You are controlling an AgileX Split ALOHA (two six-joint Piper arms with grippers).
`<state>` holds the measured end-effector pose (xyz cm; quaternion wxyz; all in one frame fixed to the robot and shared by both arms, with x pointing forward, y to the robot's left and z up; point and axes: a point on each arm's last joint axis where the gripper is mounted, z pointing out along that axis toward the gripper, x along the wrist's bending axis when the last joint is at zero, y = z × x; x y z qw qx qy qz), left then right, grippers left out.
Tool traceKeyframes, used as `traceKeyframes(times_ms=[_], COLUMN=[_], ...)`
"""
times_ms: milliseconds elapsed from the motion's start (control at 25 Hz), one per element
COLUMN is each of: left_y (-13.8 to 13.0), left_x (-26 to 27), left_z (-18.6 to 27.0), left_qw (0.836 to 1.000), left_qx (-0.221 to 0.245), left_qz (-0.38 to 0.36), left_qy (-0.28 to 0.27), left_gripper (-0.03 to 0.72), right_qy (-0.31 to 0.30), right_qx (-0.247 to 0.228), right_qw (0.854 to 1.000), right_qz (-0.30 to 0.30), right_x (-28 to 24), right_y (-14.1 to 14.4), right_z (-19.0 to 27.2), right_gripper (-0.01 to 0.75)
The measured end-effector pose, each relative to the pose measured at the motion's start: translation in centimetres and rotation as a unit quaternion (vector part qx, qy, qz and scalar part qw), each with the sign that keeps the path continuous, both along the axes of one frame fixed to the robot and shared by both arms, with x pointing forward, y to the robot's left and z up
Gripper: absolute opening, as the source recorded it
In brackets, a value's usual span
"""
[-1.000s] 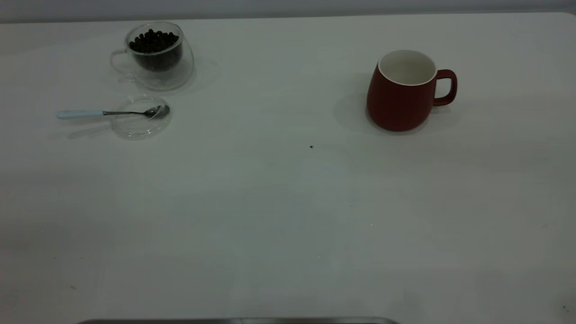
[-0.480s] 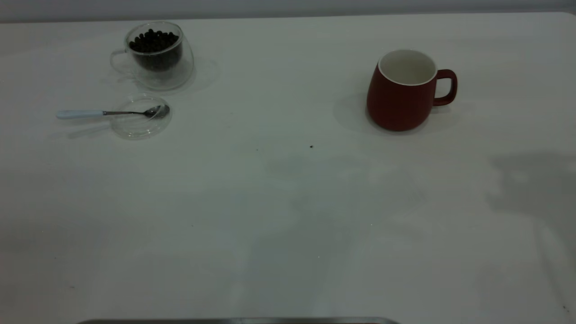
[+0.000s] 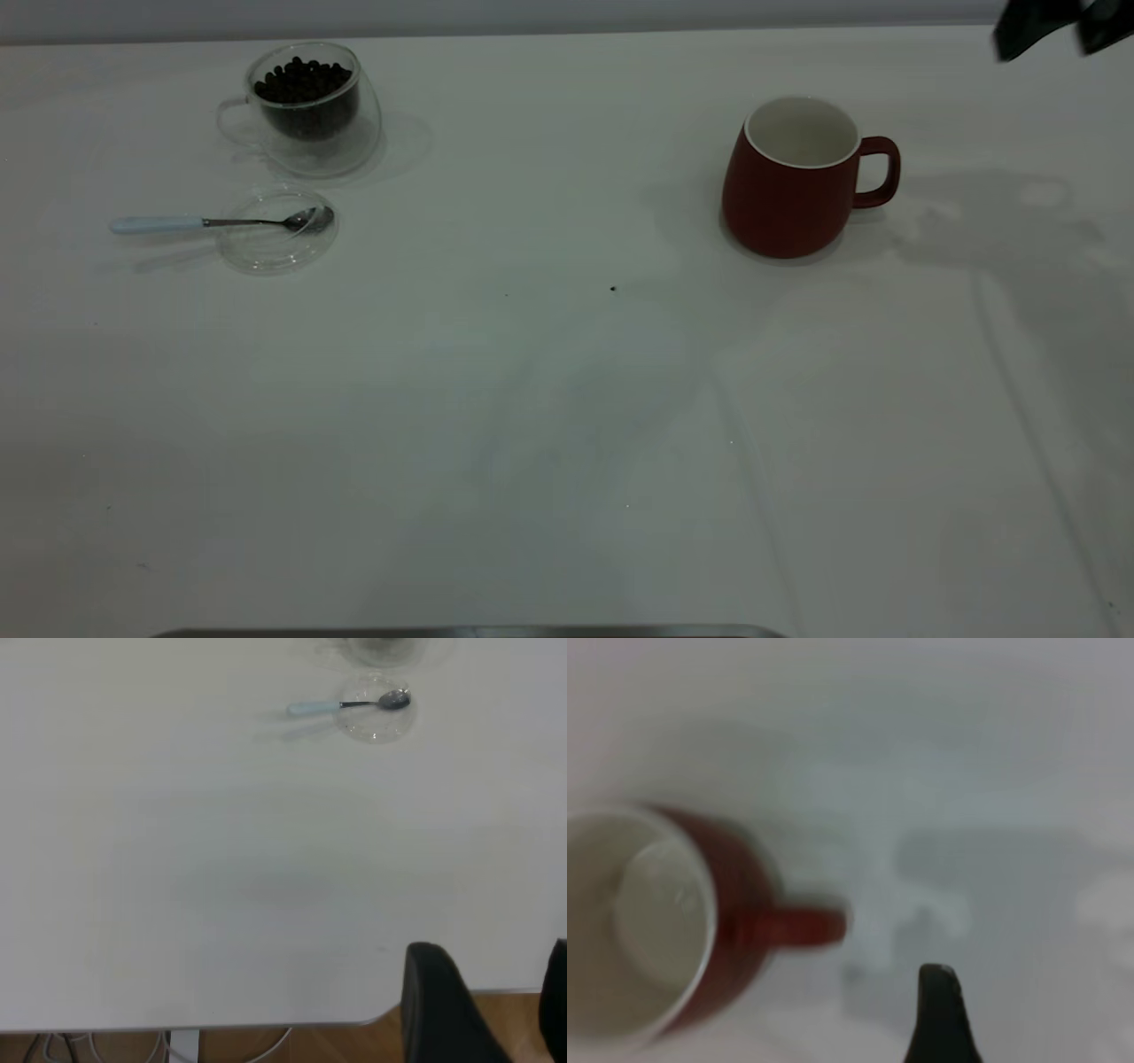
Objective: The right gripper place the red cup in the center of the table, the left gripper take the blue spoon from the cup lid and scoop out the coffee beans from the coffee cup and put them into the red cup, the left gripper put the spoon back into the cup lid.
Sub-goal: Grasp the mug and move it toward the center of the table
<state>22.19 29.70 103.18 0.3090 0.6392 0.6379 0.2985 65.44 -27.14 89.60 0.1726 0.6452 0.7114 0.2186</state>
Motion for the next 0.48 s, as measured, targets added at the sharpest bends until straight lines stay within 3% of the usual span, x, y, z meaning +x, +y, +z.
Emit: traceKeyframes(times_ms=[280,480], left_y=[0.0,0.0], left_x=[0.0,0.0], left_z=[0.0,0.0], left_qw=[1.0,1.0], left_qx=[0.0,0.0], left_qz=[0.0,0.0], left_qy=[0.0,0.0], left_gripper=[0.342,0.342], right_qy=[0.044,0.046], right_qx=[0.033,0.061], right_qw=[0.998,0.997], right_qz=[-0.009,0.017], right_x=[3.7,4.7], right_y=[0.7,2.1], right_z=[-3.4,-2.2], right_gripper=[0.582,0.582])
